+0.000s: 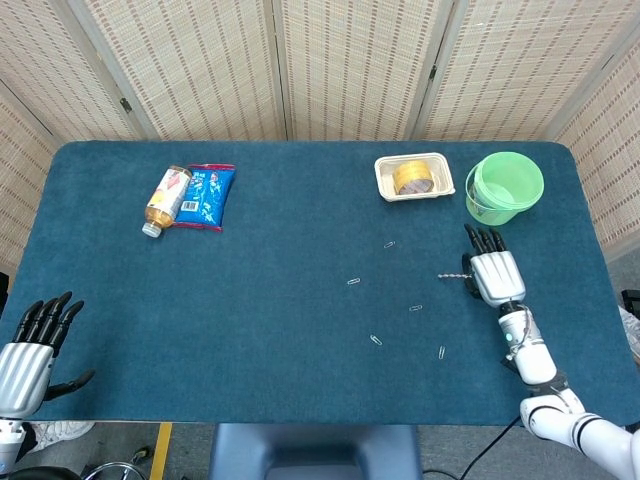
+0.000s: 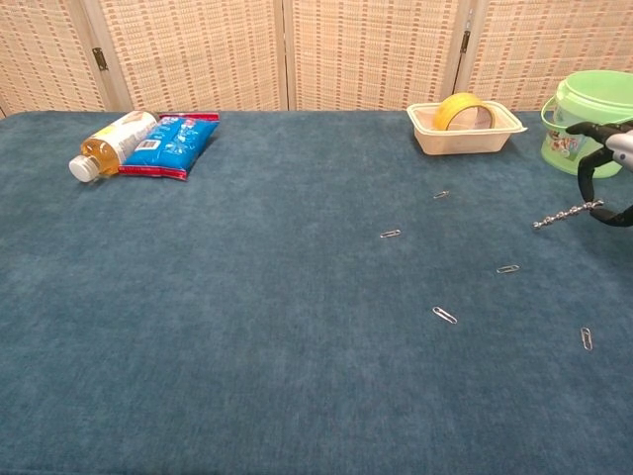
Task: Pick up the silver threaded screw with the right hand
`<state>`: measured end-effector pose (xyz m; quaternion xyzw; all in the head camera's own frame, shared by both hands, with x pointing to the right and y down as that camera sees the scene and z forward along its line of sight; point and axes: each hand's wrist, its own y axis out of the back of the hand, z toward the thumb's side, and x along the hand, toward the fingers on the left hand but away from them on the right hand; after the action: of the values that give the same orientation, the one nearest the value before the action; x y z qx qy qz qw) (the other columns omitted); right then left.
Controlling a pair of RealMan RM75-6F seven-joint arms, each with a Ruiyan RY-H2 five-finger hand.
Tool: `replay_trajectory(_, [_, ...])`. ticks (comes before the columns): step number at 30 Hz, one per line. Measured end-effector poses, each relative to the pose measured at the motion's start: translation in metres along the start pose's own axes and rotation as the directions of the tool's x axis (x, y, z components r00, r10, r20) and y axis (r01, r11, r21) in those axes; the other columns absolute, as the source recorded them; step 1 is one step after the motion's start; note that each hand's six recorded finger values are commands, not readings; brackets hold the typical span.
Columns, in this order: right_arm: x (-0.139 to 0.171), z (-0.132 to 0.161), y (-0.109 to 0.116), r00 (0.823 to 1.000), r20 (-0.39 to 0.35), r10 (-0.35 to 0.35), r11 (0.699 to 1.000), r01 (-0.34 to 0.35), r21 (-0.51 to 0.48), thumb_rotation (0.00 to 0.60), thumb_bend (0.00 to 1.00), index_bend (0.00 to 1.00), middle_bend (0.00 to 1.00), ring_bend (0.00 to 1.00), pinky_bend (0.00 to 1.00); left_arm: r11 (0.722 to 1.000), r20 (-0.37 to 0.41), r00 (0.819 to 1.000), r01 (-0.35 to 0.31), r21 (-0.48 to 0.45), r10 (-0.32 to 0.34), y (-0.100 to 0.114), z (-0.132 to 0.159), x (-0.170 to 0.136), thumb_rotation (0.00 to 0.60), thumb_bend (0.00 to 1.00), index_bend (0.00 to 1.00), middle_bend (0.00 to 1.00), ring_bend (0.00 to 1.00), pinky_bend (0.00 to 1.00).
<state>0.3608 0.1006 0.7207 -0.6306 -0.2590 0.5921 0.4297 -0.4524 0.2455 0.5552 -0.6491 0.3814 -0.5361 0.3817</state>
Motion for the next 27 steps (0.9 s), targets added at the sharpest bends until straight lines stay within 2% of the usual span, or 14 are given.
replay_trajectory(15, [0.016, 0.014, 0.019, 0.997, -0.051, -0.063, 0.998, 0.062, -0.02, 0.6, 0.43, 0.77, 0.04, 0.0, 0.0, 1.0, -0.001, 1.0, 0.002, 0.003, -0.002, -0.001, 0.0, 0.0, 0.6, 0.2, 0.0, 0.0, 0.0, 0.0])
replay_trajectory(27, [0.042, 0.046, 0.021, 0.986, -0.16, -0.051, 0.998, 0.045, -0.039, 0.6, 0.43, 0.77, 0.04, 0.0, 0.0, 1.0, -0.003, 1.0, 0.001, 0.002, -0.001, 0.0, 0.0, 0.0, 0.6, 0.2, 0.0, 0.0, 0.0, 0.0])
